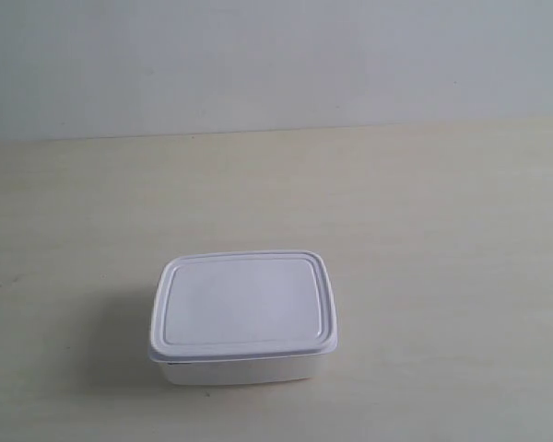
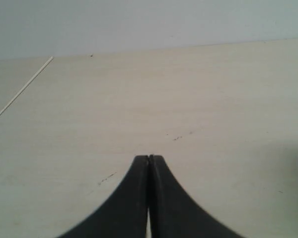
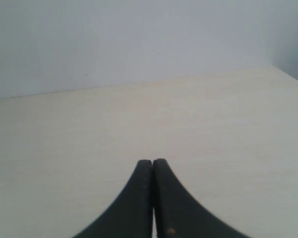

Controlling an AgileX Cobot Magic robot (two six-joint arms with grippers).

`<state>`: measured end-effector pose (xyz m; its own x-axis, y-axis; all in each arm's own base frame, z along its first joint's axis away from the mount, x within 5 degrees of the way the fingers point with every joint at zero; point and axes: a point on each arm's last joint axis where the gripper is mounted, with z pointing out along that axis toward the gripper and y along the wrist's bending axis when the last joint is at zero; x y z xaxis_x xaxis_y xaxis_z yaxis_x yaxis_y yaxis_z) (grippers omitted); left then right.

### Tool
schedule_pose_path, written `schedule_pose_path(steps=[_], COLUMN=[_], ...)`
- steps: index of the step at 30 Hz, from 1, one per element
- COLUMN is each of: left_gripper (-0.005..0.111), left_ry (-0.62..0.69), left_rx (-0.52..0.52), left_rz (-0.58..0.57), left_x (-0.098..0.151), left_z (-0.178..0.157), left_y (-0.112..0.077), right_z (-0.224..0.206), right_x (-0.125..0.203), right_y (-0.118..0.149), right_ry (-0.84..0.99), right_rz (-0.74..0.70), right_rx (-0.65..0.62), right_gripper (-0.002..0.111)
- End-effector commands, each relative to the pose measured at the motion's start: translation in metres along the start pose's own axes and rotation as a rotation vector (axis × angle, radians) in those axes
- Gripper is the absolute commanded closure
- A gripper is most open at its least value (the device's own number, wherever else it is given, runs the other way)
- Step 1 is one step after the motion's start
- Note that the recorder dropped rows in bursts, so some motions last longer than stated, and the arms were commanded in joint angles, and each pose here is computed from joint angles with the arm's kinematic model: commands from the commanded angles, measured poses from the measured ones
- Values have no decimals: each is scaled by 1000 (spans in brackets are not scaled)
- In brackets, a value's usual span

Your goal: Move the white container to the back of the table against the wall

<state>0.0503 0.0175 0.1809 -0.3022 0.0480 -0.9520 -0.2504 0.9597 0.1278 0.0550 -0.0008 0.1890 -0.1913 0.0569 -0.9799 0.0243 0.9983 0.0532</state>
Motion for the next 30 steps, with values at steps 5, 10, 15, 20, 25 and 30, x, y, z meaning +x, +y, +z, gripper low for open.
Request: schedule_pose_path(steps=[5,10,15,20,25,30], left_gripper=[107,107,107,107,107,107], left_ry=[-7,-17,-50,-225,-300,-440], left_rx=[4,-13,-37,-28,-24,-16], left_rz=[46,158,228,232,233,234], left_x=[0,-1,-4,-19,-26,-38], left_z=[0,0,0,-2,-4,-9], left_y=[0,1,3,0,-1,-3], right_z=[0,0,-1,-3,-3,-6], right_x=[0,-2,-15,-21,-24,-30], right_y=[-1,0,1,1,1,-2], right_ry=[-14,-34,-176,-250,-277,-350], right_rz=[-21,-24,33,133,267,509], right_rx=[7,6,-14,-32,-50,-68], right_gripper=[108,108,108,108,108,108])
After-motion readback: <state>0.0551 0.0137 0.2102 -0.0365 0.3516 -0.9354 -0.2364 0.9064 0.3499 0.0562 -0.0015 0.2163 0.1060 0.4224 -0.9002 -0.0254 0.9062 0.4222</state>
